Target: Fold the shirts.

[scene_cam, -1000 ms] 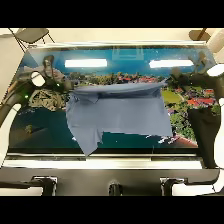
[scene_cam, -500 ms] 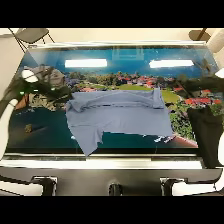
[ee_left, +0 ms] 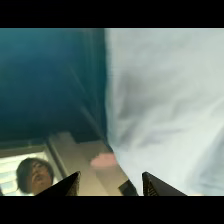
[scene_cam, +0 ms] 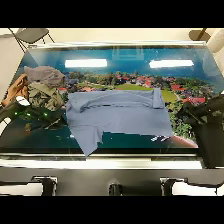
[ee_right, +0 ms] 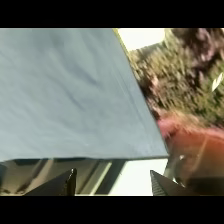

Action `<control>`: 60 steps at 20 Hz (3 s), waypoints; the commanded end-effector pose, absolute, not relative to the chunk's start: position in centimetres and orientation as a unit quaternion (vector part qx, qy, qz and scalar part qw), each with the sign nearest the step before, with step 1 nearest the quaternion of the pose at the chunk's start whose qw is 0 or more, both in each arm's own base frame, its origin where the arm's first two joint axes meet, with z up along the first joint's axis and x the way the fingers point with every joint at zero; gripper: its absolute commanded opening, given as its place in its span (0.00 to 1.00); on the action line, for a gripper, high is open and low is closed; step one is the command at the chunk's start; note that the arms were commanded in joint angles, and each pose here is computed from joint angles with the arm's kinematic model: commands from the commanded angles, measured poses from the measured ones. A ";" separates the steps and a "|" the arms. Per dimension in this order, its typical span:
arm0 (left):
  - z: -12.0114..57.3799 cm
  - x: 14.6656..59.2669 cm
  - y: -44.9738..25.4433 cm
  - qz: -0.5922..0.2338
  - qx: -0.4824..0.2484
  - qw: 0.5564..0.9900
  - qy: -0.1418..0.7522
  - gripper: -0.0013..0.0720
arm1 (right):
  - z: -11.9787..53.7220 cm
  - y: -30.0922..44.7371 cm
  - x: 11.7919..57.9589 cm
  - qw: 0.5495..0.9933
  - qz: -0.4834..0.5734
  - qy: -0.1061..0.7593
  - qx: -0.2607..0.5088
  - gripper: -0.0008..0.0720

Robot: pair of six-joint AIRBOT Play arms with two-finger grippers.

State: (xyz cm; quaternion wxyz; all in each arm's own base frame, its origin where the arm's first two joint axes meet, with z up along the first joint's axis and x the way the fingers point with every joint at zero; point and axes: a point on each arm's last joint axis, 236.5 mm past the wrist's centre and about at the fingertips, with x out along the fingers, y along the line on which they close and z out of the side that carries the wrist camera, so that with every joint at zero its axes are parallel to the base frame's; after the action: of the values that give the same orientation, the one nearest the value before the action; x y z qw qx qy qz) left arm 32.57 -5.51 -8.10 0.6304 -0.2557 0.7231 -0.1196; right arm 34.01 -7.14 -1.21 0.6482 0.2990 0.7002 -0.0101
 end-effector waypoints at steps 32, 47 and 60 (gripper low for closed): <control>-7.1 34.8 -7.9 -0.156 -0.225 0.671 0.689 0.06 | -6.3 -3.8 32.1 0.626 0.025 0.702 0.340 0.06; 58.5 18.6 -5.7 -0.140 -0.092 0.964 -0.206 0.06 | 57.4 -2.6 21.2 0.986 -0.067 -0.155 0.011 0.06; 45.4 31.5 -5.4 -0.133 -0.108 0.983 0.063 0.06 | 38.6 -5.2 31.0 0.969 -0.029 0.226 0.098 0.06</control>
State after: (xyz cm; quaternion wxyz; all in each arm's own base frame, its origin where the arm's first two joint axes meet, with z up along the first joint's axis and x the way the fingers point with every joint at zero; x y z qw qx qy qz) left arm 25.89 -5.79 52.80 0.9804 -0.1104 -0.0782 -0.1431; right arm 27.57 -4.47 47.76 0.9960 0.0565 0.0451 -0.0535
